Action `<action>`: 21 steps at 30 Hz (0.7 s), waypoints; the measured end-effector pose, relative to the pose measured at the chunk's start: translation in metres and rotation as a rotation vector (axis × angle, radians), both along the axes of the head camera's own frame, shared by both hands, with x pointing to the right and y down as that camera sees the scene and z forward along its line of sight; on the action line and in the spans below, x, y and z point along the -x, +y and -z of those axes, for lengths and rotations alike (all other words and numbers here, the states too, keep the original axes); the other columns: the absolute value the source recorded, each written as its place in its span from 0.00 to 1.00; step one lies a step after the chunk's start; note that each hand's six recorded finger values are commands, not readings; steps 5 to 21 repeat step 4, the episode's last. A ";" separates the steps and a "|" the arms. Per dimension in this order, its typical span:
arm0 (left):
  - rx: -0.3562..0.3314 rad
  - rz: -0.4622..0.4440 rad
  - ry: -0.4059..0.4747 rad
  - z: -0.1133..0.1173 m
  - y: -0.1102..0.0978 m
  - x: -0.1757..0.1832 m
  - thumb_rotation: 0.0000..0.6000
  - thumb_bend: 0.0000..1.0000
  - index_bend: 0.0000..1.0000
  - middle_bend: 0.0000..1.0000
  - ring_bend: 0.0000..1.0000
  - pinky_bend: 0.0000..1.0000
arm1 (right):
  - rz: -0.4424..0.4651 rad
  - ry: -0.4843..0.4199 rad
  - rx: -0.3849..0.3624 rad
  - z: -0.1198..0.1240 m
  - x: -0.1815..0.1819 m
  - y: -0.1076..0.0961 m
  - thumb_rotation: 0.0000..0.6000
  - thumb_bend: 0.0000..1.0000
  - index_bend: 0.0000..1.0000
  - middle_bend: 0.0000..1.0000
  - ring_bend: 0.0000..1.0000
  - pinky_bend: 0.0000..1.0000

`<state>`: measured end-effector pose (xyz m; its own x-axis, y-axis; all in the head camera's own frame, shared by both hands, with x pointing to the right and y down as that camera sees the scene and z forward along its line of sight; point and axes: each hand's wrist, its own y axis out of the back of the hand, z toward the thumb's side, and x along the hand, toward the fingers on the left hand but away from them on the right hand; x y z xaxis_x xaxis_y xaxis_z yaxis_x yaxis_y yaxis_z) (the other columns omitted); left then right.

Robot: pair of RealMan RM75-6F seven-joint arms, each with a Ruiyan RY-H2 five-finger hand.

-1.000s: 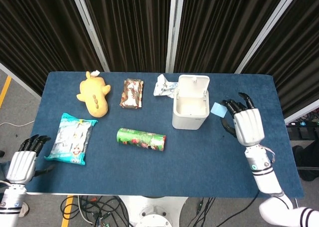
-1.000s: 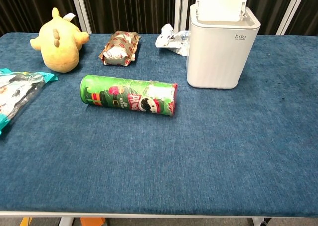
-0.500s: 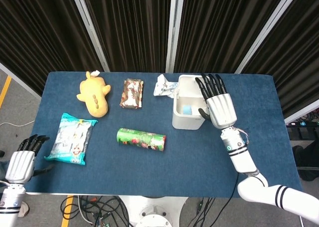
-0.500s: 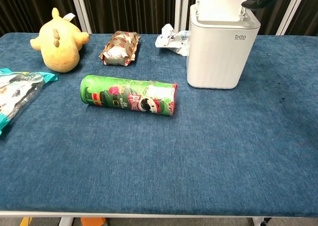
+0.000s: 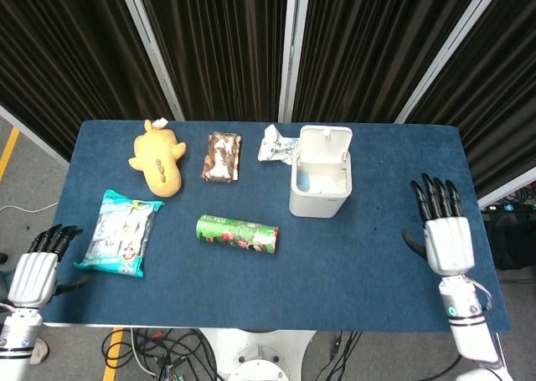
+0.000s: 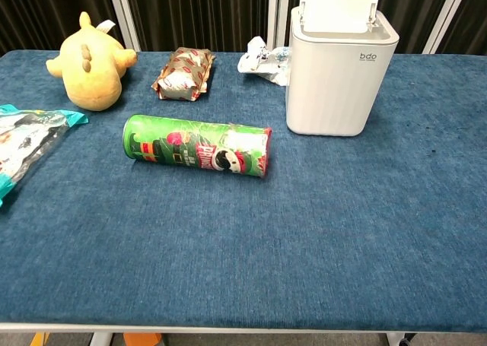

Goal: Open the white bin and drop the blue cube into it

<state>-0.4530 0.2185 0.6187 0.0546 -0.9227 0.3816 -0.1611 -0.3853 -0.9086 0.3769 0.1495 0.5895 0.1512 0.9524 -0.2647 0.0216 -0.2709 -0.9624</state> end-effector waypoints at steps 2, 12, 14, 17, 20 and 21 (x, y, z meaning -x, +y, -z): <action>-0.004 -0.012 0.001 0.001 -0.001 -0.002 1.00 0.04 0.21 0.17 0.09 0.16 | -0.064 0.043 0.040 -0.004 -0.030 0.030 1.00 0.12 0.00 0.02 0.00 0.00; -0.007 -0.023 0.005 0.001 -0.003 -0.006 1.00 0.04 0.21 0.17 0.09 0.16 | -0.126 0.075 0.071 -0.006 -0.054 0.055 1.00 0.12 0.00 0.02 0.00 0.00; -0.007 -0.023 0.005 0.001 -0.003 -0.006 1.00 0.04 0.21 0.17 0.09 0.16 | -0.126 0.075 0.071 -0.006 -0.054 0.055 1.00 0.12 0.00 0.02 0.00 0.00; -0.007 -0.023 0.005 0.001 -0.003 -0.006 1.00 0.04 0.21 0.17 0.09 0.16 | -0.126 0.075 0.071 -0.006 -0.054 0.055 1.00 0.12 0.00 0.02 0.00 0.00; -0.007 -0.023 0.005 0.001 -0.003 -0.006 1.00 0.04 0.21 0.17 0.09 0.16 | -0.126 0.075 0.071 -0.006 -0.054 0.055 1.00 0.12 0.00 0.02 0.00 0.00; -0.007 -0.023 0.005 0.001 -0.003 -0.006 1.00 0.04 0.21 0.17 0.09 0.16 | -0.126 0.075 0.071 -0.006 -0.054 0.055 1.00 0.12 0.00 0.02 0.00 0.00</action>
